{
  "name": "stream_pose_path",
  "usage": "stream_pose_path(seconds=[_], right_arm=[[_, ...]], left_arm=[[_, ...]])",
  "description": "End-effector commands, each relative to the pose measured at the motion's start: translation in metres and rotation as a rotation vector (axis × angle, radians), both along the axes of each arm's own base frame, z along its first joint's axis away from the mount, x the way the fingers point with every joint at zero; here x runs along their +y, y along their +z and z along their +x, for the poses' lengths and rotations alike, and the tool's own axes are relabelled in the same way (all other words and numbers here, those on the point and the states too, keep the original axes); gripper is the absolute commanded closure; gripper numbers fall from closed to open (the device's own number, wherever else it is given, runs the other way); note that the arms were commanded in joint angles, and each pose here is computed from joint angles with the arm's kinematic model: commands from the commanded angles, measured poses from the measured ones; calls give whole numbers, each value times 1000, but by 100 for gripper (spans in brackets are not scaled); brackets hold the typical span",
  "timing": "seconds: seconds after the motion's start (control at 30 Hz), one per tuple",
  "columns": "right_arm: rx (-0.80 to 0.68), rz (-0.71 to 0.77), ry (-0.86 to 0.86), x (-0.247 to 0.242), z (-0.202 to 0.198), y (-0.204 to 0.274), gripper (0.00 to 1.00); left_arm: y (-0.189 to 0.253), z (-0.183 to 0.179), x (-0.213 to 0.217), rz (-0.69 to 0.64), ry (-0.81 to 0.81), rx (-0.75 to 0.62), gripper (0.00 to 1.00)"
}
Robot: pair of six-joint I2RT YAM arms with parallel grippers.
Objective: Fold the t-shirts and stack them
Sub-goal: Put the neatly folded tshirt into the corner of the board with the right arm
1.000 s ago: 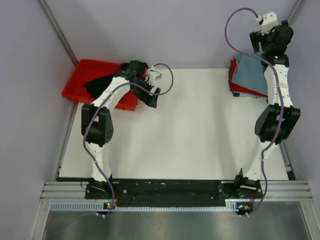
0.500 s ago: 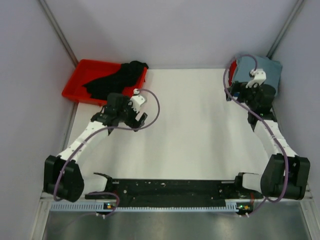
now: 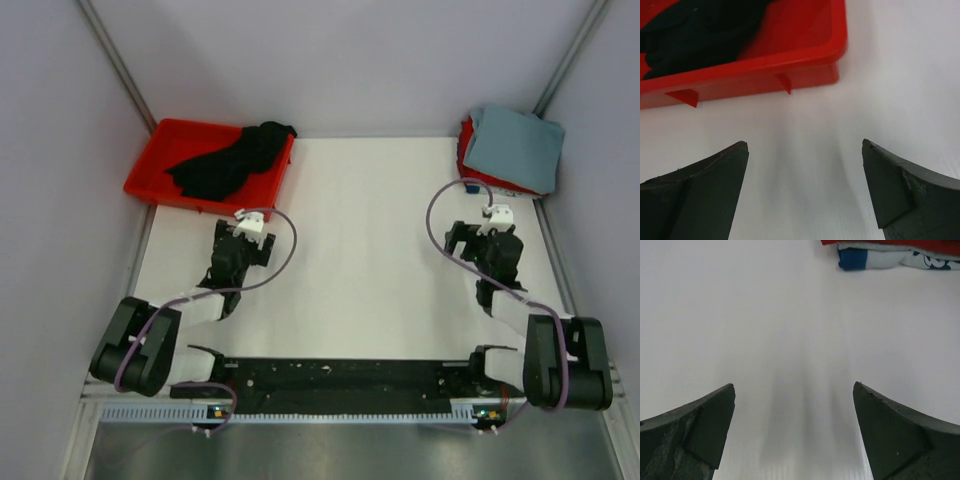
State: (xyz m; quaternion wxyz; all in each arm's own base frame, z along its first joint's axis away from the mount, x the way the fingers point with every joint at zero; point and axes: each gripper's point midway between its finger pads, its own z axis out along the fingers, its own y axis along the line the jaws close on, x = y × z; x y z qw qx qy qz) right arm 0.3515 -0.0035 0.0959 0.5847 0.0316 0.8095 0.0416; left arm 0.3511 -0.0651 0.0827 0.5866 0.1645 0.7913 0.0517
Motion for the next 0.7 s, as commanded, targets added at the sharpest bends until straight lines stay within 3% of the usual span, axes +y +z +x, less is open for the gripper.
stream_pose_path(seconds=[0.0,0.2,0.67], right_arm=[[-253,-46,-2,1,5,32,1],[-348,-58,-4,1,-1,26,1],[-253,-52,-29,-3,12,17,1]], left_arm=[[52,26,16,-102,160,-208,1],[54,19,14,-114,134,-224,1],[54,17,11,-114,112,-230,1]])
